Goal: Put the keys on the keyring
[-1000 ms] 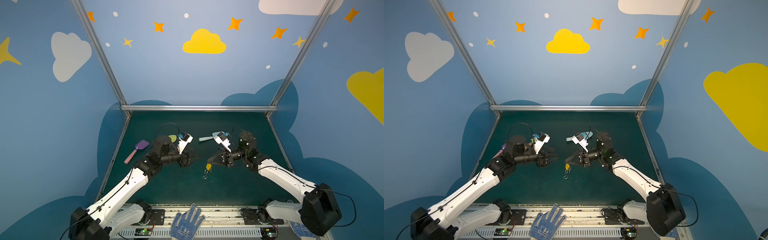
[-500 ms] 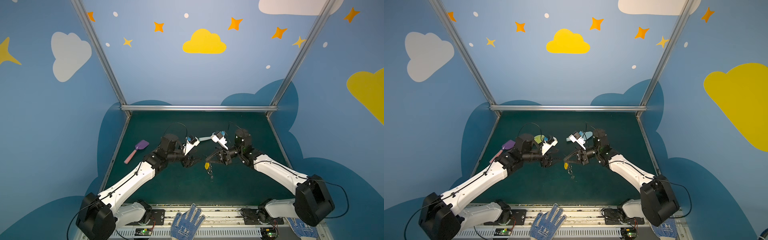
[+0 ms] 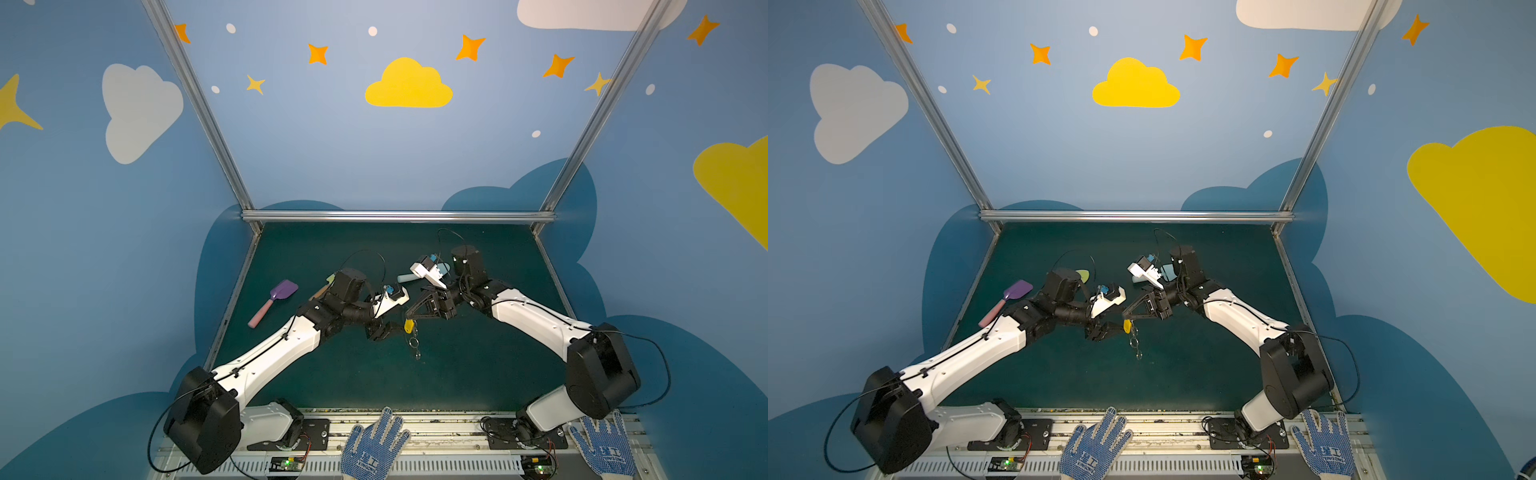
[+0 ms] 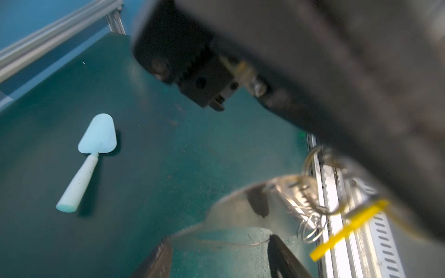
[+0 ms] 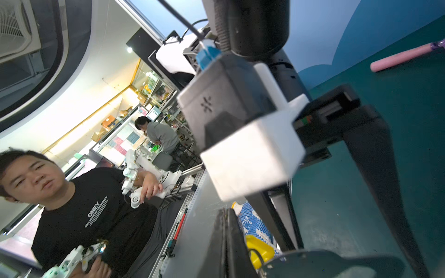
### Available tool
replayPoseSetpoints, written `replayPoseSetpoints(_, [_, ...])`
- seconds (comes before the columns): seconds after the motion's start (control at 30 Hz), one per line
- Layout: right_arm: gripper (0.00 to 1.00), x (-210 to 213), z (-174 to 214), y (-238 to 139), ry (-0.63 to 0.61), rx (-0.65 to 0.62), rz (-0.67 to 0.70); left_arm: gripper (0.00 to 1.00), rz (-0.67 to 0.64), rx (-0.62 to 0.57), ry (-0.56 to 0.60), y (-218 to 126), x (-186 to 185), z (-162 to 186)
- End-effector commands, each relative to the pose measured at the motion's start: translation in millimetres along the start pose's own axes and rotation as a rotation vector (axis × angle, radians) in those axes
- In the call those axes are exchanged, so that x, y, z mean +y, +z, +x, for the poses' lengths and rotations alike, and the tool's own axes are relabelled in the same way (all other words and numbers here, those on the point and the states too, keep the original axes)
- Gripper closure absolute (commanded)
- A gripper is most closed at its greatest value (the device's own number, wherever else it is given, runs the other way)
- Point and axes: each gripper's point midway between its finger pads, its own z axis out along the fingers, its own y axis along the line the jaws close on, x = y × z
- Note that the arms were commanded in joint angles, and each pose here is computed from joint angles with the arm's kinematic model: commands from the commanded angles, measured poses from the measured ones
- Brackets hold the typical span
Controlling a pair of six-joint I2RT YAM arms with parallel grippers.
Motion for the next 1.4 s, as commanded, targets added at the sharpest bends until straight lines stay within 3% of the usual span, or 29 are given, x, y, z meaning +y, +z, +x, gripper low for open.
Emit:
replayPoseSetpoints(0.0, [1.0, 14, 4, 0, 0.004, -0.002, -0.083, 0.38, 0.034, -0.034, 0.034, 2, -1, -16])
replayPoseSetpoints(0.1, [1.0, 22, 1, -2, 0.01, -0.032, -0.113, 0.45, 0.042, -0.044, 0.038, 3, -1, -22])
replayPoseSetpoints(0.17, [1.0, 32, -9, -7, -0.021, -0.112, -0.135, 0.4, 0.022, -0.046, 0.035, 2, 3, -24])
replayPoseSetpoints(0.27, [1.0, 22, -28, -16, -0.017, -0.22, -0.006, 0.37, -0.018, -0.05, 0.041, 1, 9, -24])
replayPoseSetpoints(0.37, [1.0, -10, -26, -17, 0.091, -0.223, 0.004, 0.36, -0.07, -0.044, 0.035, 0, 17, -22])
replayPoseSetpoints(0.6, [1.0, -40, -33, -45, 0.113, -0.277, 0.06, 0.38, -0.249, 0.041, -0.027, -13, 45, 4])
replayPoseSetpoints(0.8, [1.0, -60, -38, -69, 0.122, -0.317, 0.099, 0.39, -0.302, 0.111, -0.056, -23, 56, 16])
replayPoseSetpoints(1.2, [1.0, -119, -57, -108, 0.181, -0.372, 0.128, 0.39, -0.326, 0.028, -0.107, -33, 55, 2])
replayPoseSetpoints(1.37, [1.0, -123, -80, -109, 0.125, -0.357, 0.109, 0.4, -0.329, 0.007, -0.125, -34, 56, -4])
